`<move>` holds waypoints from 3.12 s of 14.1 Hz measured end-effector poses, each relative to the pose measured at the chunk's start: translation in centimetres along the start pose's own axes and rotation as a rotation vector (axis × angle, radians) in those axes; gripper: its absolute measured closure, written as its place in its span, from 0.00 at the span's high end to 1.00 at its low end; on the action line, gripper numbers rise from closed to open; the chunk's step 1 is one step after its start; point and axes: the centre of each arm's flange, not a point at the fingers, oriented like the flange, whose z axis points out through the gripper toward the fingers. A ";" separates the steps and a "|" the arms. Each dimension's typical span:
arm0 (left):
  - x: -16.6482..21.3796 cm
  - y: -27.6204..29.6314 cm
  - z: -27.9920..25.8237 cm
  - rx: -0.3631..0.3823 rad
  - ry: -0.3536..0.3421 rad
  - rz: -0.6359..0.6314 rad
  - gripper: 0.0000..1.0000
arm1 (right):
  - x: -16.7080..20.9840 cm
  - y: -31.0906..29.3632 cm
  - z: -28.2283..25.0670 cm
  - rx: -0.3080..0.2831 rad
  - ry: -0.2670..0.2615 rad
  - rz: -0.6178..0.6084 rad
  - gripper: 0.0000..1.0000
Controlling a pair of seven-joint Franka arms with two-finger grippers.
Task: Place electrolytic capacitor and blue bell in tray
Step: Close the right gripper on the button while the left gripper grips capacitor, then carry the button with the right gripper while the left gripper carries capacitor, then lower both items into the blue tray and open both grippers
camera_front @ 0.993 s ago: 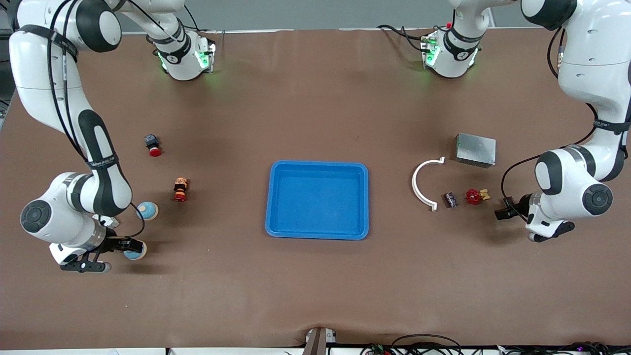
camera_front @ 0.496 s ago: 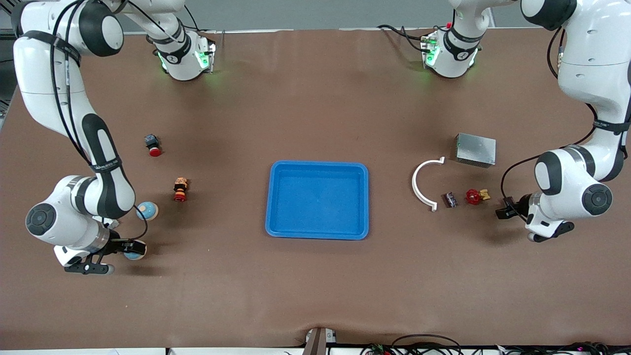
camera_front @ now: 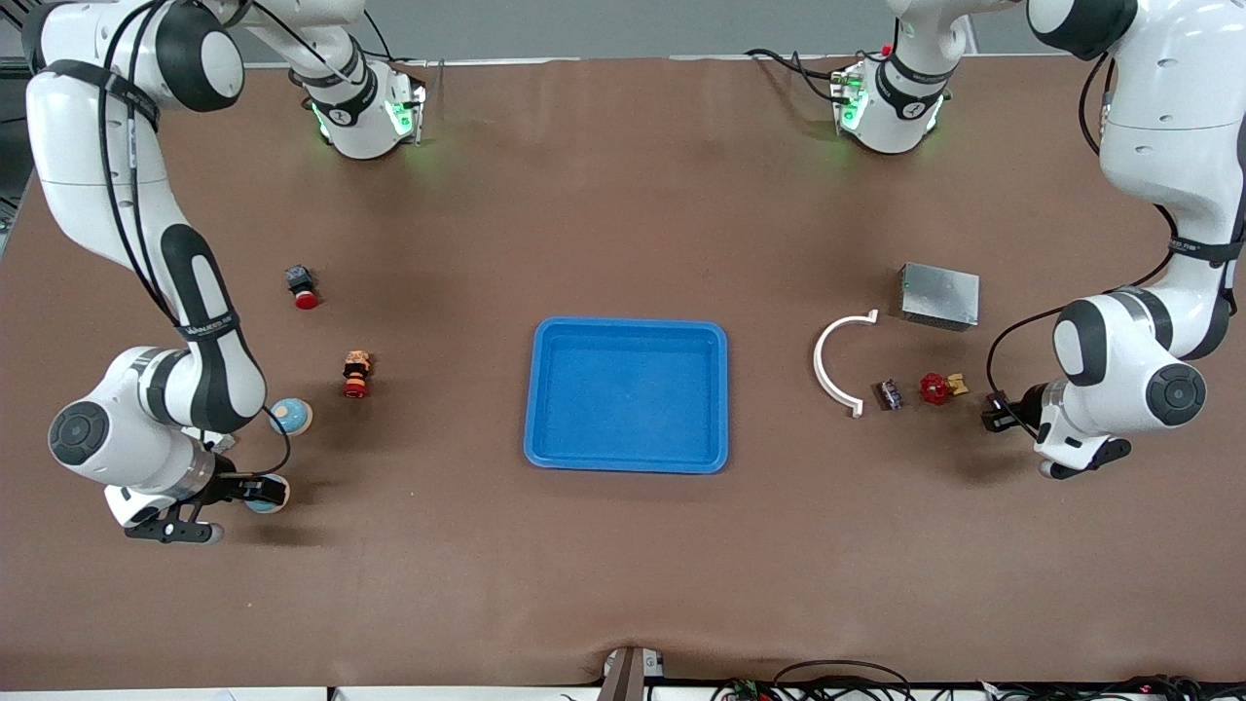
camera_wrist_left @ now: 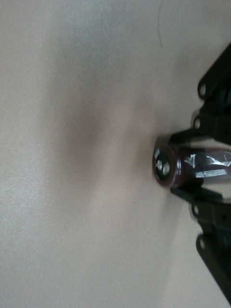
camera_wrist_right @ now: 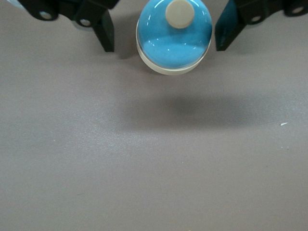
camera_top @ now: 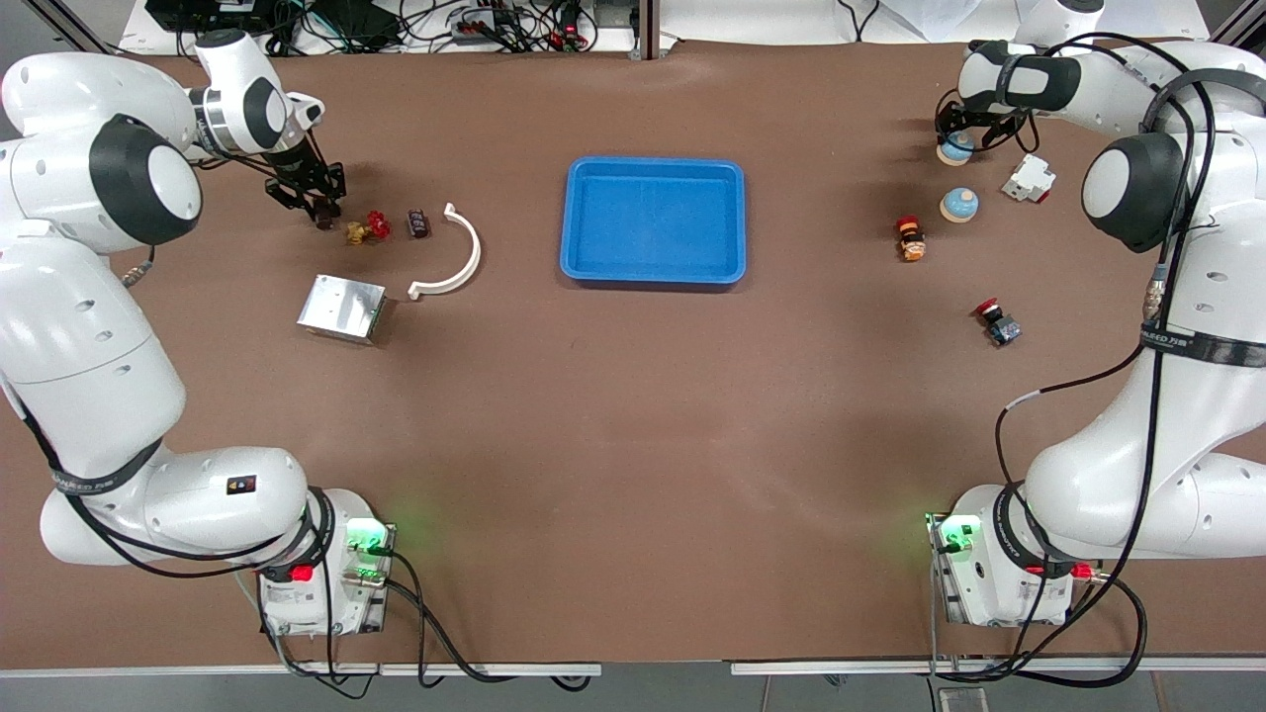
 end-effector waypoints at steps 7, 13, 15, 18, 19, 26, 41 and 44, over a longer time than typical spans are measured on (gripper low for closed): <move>0.7 -0.1 -1.2 -0.003 0.021 -0.004 0.36 | 0.0 0.0 0.0 0.008 0.001 0.009 0.65; 1.3 0.8 -6.7 0.005 -0.026 0.007 0.36 | 0.6 -6.6 -2.6 0.042 -0.046 0.064 0.65; 1.0 1.1 -9.4 0.005 -0.027 -0.004 0.36 | 0.4 -11.9 -6.1 0.047 -0.074 0.108 0.65; -0.2 3.3 -13.8 0.017 -0.049 -0.057 0.36 | -1.5 -21.0 -11.6 0.049 -0.095 0.200 0.65; -0.7 4.8 -15.1 0.025 -0.056 -0.076 0.36 | -2.6 -24.4 -13.1 0.052 -0.091 0.222 0.65; -5.2 16.7 -17.9 0.022 -0.074 -0.231 0.36 | -14.1 -42.4 -15.5 0.068 -0.084 0.342 0.65; -16.4 38.0 -10.4 0.054 -0.024 -0.469 0.36 | -23.3 -49.4 -7.6 0.009 -0.024 0.460 0.65; -17.9 39.8 -8.9 0.060 -0.018 -0.522 0.36 | -23.4 -49.5 -5.6 -0.001 -0.031 0.463 0.65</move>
